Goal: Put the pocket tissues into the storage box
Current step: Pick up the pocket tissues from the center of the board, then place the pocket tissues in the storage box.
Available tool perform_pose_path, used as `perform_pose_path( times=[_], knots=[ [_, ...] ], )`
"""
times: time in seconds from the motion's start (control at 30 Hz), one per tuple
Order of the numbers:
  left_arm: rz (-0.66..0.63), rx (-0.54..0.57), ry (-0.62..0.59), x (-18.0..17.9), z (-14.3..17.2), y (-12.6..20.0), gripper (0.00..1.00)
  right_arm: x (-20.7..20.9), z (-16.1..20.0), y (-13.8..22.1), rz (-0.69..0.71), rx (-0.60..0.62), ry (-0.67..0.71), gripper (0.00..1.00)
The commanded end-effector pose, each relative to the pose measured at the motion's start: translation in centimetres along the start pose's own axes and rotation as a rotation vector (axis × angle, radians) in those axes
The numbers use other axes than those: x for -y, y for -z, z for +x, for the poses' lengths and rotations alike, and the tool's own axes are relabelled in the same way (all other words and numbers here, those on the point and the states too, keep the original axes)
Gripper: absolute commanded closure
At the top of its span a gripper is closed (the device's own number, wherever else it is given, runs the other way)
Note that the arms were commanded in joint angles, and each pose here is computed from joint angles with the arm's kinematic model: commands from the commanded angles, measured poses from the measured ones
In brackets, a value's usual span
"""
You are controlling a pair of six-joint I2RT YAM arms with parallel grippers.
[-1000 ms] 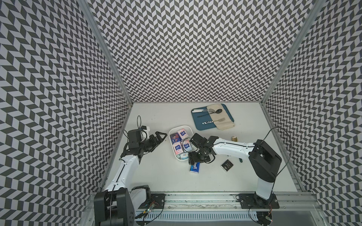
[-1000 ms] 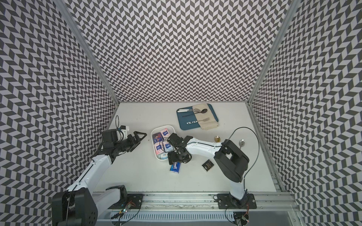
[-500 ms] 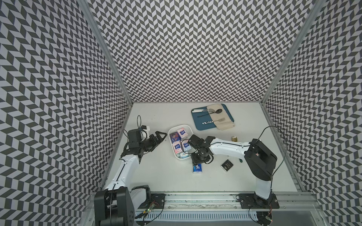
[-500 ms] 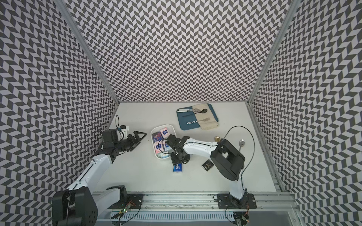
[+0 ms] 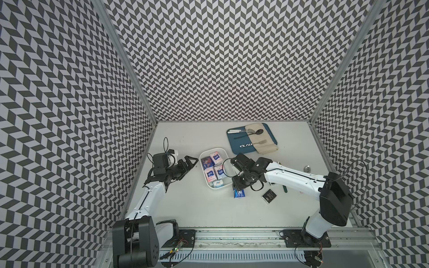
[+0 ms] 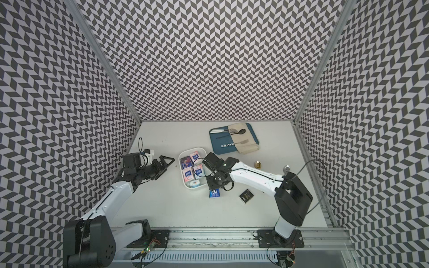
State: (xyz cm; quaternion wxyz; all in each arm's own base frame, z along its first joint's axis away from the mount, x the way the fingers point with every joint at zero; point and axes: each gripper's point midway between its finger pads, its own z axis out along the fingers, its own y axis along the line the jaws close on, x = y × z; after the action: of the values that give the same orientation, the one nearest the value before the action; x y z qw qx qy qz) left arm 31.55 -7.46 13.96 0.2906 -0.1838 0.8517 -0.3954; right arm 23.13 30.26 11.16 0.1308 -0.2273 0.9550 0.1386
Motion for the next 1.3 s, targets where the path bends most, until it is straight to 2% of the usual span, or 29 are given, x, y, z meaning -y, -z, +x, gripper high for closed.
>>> perform_pose_path(
  times=[0.0, 0.23, 0.47, 0.8, 1.03, 1.27],
  knots=[
    [0.014, 0.014, -0.023, 1.1, -0.5, -0.4, 0.0, 0.4, -3.5, 3.1, 0.029, 0.15, 0.025, 0.53],
    [0.017, -0.022, -0.026, 2.1, 0.4, -1.7, 0.0, -0.4, -8.9, 5.1, 0.014, 0.416, -0.016, 0.53],
    [0.006, -0.022, -0.015, 1.7, 0.3, -2.1, 0.0, -0.9, -9.9, 5.0, -0.058, 0.609, -0.026, 0.54],
    [0.008, -0.023, -0.009, 1.8, -0.1, -2.5, 0.0, -2.7, -9.1, 5.2, -0.126, 0.718, 0.035, 0.54],
    [0.007, -0.029, -0.01, 1.7, 0.0, -2.6, 0.0, -4.2, -9.3, 3.5, -0.124, 0.696, 0.092, 0.54],
    [0.011, -0.026, -0.017, 1.8, 0.0, -2.5, 0.0, -3.1, -8.7, 1.6, -0.059, 0.672, 0.113, 0.54]
  ],
)
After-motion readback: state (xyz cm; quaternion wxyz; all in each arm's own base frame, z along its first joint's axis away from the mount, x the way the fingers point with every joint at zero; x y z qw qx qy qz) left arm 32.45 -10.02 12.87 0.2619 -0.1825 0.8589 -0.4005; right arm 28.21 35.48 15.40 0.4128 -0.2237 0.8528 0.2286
